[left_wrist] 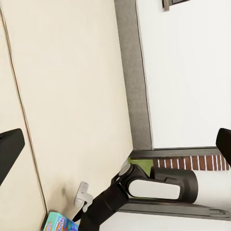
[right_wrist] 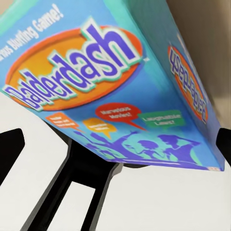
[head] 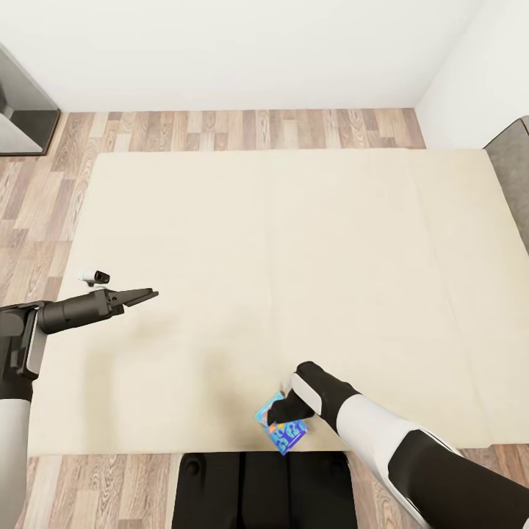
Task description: Put all the toys in the child's room - the three board games (two on the bed and one on the table), the two jigsaw puzzles on the table, and the tennis ball on the table - inside the toy box on the table in the child's room.
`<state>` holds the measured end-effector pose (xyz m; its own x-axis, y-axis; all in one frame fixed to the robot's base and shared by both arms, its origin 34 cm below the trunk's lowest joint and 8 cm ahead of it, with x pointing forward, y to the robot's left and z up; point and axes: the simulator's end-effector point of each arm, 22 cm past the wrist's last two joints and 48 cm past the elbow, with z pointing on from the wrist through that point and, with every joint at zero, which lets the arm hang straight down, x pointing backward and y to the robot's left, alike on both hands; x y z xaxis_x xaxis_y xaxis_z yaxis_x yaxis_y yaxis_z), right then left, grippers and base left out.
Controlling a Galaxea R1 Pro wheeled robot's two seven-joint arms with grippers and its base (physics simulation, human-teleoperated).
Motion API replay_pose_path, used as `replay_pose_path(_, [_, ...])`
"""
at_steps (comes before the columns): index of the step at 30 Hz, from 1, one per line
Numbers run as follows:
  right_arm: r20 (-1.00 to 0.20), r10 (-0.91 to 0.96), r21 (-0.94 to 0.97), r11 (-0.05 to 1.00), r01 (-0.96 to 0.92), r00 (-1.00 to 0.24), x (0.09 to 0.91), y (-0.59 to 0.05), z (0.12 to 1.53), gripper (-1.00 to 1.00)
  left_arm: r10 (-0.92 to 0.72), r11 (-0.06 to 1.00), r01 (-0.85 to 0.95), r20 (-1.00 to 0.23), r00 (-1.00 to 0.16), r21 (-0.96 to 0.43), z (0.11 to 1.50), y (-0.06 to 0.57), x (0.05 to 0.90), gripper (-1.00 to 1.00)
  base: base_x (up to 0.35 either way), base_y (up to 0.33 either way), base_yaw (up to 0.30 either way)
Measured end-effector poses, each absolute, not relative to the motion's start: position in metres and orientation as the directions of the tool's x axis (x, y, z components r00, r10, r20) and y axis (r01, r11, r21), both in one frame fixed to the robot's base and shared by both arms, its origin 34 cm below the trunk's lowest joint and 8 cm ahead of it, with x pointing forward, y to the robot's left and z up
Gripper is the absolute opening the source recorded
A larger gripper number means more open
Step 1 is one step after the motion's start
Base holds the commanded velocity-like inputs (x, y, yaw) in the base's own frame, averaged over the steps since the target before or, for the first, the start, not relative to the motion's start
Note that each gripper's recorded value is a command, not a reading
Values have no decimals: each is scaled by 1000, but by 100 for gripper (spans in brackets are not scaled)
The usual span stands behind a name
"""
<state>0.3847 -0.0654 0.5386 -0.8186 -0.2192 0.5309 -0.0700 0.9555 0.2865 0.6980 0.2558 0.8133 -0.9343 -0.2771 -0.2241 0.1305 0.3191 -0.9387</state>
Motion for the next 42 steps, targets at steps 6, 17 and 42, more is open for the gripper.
replay_pose_path(6, [534,-217,287,956,-66,-817,384,-65,539,100,-277,319,130,-224,-934,-939,813,256,698,100,0,0,0])
replay_pose_path(17, [584,-211,265,962,-61,-784,367,-77,541,100,-277,319,130,-224,-934,-939,813,256,698,100,0,0,0])
replay_pose_path(42, [573,-203,260,964,-59,-794,351,-79,536,100,-277,319,130,-224,-934,-939,813,256,698,100,0,0,0])
